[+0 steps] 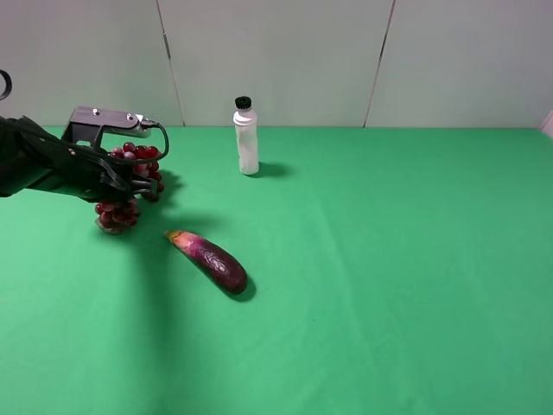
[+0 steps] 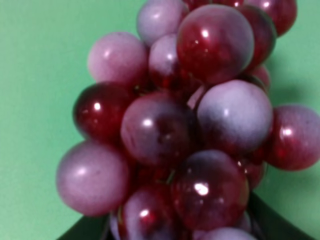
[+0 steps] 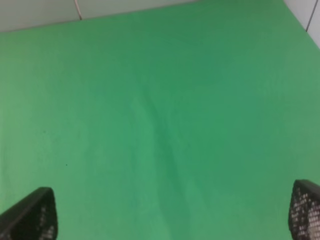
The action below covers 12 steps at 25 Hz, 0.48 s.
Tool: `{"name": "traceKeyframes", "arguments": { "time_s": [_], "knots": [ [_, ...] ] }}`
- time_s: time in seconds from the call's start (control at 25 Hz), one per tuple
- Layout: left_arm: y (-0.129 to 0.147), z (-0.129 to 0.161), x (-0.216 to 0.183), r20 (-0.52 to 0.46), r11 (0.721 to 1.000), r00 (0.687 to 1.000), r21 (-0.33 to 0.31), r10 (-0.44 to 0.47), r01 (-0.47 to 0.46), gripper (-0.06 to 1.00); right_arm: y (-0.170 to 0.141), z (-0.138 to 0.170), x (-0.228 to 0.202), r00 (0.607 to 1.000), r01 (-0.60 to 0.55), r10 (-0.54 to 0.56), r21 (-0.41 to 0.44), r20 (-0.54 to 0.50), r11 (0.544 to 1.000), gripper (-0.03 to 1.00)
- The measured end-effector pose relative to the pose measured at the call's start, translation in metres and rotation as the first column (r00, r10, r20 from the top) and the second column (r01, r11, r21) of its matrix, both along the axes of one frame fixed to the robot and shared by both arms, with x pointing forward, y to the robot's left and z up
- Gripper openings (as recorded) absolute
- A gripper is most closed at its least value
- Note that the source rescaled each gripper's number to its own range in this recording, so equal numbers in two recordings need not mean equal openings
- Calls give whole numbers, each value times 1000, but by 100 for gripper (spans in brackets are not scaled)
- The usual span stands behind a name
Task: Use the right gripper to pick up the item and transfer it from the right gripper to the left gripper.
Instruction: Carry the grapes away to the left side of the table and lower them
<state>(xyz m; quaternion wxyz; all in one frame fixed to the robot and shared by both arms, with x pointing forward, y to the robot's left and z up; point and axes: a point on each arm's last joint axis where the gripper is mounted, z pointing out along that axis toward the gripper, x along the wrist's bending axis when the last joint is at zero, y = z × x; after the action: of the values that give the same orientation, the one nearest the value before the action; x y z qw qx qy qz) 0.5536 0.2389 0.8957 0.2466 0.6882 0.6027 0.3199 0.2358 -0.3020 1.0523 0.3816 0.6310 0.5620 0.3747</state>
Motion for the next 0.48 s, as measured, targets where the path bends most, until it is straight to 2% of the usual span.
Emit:
{"name": "traceKeyframes", "arguments": {
  "time_s": [0.16, 0.2, 0.24, 0.4, 0.48],
  "knots": [
    [0, -1, 0, 1, 1000, 1000, -7, 10, -10, 0, 0, 0, 0, 1000, 0, 0, 0, 0, 1000, 100],
    [0, -1, 0, 1, 1000, 1000, -7, 10, -10, 5, 0, 0, 0, 1000, 0, 0, 0, 0, 1000, 100],
    [0, -1, 0, 1, 1000, 1000, -7, 10, -10, 12, 0, 0, 0, 1000, 0, 0, 0, 0, 1000, 100],
    [0, -1, 0, 1, 1000, 1000, -9, 12, -12, 67, 0, 0, 0, 1000, 0, 0, 0, 0, 1000, 100],
    [0, -1, 0, 1, 1000, 1000, -9, 12, -12, 87, 0, 0, 0, 1000, 0, 0, 0, 0, 1000, 100]
  ]
}}
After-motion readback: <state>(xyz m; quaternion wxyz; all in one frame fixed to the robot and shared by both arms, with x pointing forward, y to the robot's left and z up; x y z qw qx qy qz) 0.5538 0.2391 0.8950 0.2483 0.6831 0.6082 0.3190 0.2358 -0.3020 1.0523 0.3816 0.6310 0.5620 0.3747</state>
